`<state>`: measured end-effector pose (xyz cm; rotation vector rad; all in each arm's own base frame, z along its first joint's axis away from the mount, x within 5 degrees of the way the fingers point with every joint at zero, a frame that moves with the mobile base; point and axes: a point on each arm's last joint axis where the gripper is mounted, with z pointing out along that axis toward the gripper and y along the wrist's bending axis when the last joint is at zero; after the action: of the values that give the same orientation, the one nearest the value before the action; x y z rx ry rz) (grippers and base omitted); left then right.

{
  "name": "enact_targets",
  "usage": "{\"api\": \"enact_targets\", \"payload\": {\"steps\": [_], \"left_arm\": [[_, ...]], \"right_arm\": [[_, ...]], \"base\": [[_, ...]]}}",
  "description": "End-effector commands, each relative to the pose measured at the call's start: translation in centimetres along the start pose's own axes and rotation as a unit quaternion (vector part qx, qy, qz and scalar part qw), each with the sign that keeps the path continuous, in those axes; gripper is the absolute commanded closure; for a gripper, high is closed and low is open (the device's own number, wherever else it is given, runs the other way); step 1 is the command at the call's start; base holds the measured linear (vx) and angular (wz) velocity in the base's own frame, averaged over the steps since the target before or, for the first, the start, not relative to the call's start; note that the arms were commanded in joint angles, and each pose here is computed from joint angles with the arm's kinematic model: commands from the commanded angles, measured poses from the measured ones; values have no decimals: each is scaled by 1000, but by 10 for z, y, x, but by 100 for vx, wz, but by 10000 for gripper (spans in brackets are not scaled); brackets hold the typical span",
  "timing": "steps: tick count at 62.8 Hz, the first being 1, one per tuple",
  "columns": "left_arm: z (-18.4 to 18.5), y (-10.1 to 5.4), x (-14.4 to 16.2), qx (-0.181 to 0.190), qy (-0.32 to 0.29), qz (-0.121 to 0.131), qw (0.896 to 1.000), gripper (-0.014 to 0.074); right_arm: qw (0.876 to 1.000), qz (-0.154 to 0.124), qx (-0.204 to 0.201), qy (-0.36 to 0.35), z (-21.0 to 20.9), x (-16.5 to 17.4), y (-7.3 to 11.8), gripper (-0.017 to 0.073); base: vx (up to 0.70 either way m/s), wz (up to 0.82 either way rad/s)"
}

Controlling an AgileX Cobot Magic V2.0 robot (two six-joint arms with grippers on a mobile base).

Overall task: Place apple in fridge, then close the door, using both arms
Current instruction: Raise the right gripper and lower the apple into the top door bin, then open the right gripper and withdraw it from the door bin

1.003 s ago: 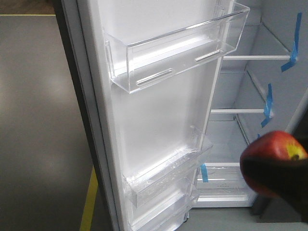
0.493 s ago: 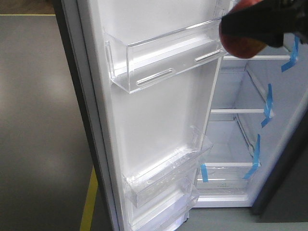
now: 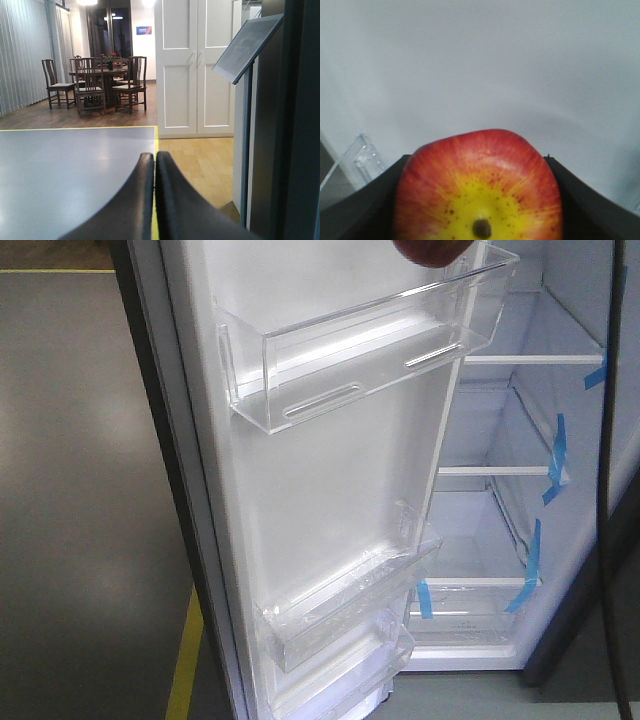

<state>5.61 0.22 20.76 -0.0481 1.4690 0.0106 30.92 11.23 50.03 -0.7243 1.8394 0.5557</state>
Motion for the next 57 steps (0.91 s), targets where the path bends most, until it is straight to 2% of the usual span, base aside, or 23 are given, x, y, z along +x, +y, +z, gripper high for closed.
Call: {"api": "enact_targets", "payload": {"steps": [1,10,27,48,57], "left_arm": [[-1,0,0,3,-31,-10,999,600],[-1,0,0,3,-31,-10,999,600],[-1,0,0,3,-31,-10,999,600],[-1,0,0,3,-31,-10,999,600],[-1,0,0,3,-31,-10,999,600]], "right_arm": [[997,0,43,-63,-10,-24,2,175],[997,16,47,-52,8,-21,-10,175],[998,26,52,-21,35,-7,-26,162],[998,27,62,-4,37,-3,-29,-43],[997,38,62,-5,35,-4,-28,-66]], "base": [[0,0],[0,0],[0,0],[0,0],[0,0]]}}
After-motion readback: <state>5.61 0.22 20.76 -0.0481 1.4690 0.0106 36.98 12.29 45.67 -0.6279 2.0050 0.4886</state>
